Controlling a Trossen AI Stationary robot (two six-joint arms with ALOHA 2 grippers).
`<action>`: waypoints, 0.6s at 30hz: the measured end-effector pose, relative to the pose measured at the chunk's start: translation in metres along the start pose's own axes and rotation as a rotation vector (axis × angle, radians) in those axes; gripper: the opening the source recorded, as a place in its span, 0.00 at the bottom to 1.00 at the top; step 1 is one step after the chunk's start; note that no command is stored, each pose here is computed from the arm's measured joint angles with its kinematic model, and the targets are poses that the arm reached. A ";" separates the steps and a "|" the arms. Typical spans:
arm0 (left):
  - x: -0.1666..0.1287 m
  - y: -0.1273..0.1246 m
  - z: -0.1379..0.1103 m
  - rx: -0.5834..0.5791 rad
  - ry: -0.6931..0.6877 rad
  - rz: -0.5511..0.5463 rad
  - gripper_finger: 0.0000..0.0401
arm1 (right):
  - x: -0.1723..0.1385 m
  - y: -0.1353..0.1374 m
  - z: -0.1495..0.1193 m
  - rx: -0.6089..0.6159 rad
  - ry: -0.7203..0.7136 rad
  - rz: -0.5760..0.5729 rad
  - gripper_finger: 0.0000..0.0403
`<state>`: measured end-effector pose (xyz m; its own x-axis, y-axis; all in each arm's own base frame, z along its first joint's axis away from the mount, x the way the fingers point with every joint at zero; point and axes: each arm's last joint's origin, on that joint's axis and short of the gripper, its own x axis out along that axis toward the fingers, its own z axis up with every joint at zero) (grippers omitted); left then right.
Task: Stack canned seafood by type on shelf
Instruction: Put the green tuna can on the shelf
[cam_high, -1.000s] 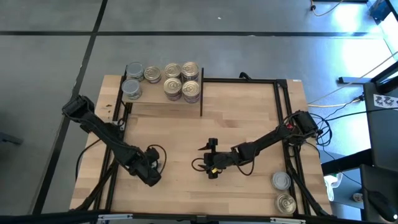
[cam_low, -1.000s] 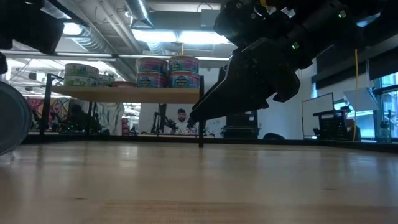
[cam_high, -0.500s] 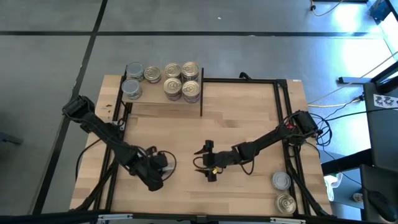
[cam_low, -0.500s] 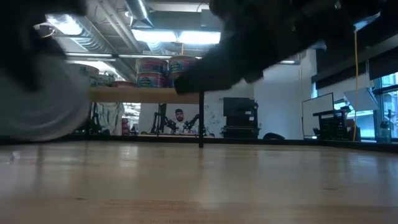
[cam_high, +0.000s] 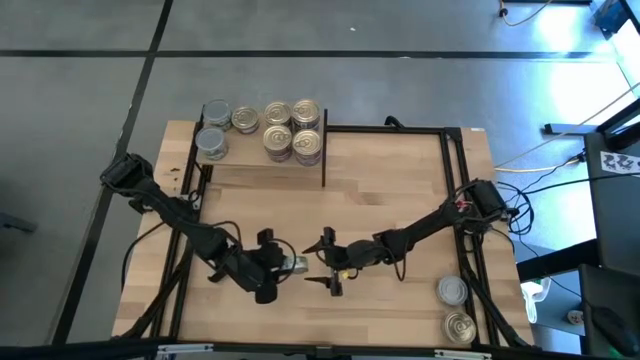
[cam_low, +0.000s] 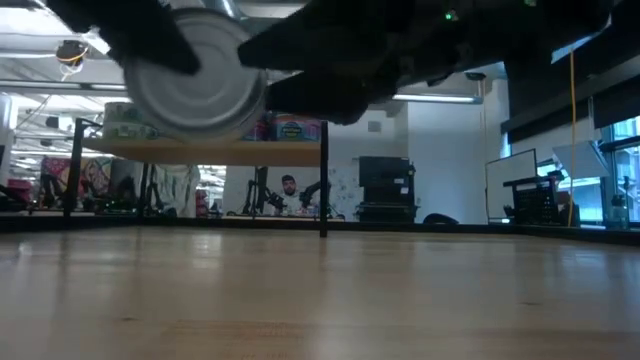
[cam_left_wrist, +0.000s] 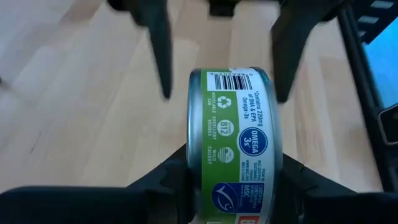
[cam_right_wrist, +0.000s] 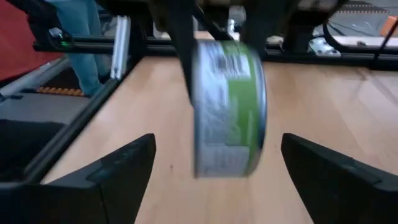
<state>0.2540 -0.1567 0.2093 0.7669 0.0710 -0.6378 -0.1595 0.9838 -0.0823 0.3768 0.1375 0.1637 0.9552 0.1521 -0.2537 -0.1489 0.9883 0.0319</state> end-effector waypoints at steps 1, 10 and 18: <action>0.000 0.000 0.002 0.004 -0.011 -0.005 0.33 | 0.003 0.000 -0.002 -0.001 0.007 -0.002 0.86; 0.001 -0.001 0.005 0.042 -0.034 -0.019 0.34 | 0.016 0.002 0.004 -0.035 0.016 0.026 0.64; 0.004 0.006 0.009 0.062 -0.032 -0.003 0.50 | 0.016 -0.004 -0.002 -0.057 0.097 0.007 0.35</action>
<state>0.2615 -0.1494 0.2134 0.7867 0.0724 -0.6131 -0.1191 0.9922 -0.0358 0.3920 0.1356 0.1572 0.9254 0.1550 -0.3458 -0.1724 0.9848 -0.0199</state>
